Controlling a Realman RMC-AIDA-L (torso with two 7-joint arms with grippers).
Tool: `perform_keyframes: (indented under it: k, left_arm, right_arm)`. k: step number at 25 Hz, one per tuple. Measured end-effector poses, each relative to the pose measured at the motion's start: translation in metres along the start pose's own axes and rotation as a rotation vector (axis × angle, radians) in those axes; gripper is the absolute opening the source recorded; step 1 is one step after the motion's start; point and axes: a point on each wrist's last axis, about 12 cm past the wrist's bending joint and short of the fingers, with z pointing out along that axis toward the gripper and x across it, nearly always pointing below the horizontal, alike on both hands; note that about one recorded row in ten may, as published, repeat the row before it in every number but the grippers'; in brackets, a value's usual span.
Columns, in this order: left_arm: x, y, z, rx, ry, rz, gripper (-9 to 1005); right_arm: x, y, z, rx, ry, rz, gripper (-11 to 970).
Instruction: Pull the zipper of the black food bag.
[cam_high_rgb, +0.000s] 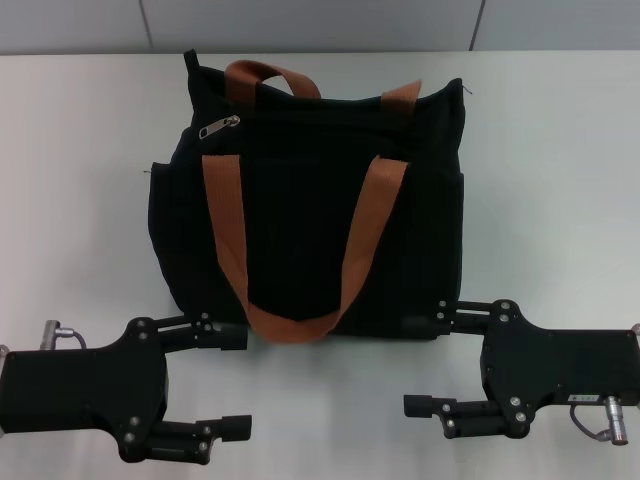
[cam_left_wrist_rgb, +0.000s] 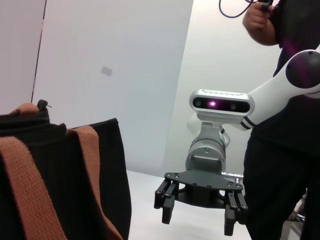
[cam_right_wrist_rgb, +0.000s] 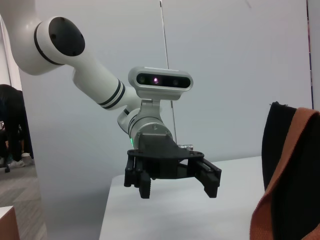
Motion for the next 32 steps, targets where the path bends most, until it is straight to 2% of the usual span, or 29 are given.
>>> perform_keyframes:
  k: [11,16,20,21,24,25,27,29,30,32]
  left_arm:
    - [0.001,-0.001,0.001,0.003,0.002,-0.002,821]
    - [-0.007,0.001,-0.001,-0.023,-0.076,0.034,817]
    - [-0.020,0.009,-0.003,-0.130,-0.215,0.113,815]
    - [-0.020,0.009,-0.003,-0.130,-0.215,0.113,814]
    - [-0.029,0.012,-0.012,-0.270,-0.362,0.180,812]
    - [-0.029,0.012,-0.012,-0.270,-0.362,0.180,811]
    - [-0.034,0.014,-0.024,-0.400,-0.452,0.220,810]
    - [-0.034,0.016,-0.027,-0.423,-0.450,0.223,809]
    - [-0.034,0.024,-0.038,-0.488,-0.395,0.221,808]
    - [-0.034,0.028,-0.042,-0.506,-0.372,0.219,807]
  right_arm:
    - [0.000,0.000,0.000,-0.001,-0.001,0.000,732]
    - [0.000,0.000,0.000,0.000,-0.001,0.001,732]
    - [0.000,0.000,0.000,0.001,-0.002,0.001,732]
    - [0.000,0.000,0.000,0.002,-0.003,0.002,732]
    - [0.001,0.001,-0.001,0.005,-0.004,0.005,732]
    - [0.001,0.001,-0.001,0.006,-0.004,0.005,732]
    - [0.001,0.001,-0.001,0.007,-0.004,0.007,732]
    - [0.001,0.002,-0.001,0.008,-0.005,0.008,732]
    - [0.001,0.002,-0.002,0.010,-0.006,0.009,732]
    - [0.001,0.002,-0.002,0.010,-0.007,0.009,732]
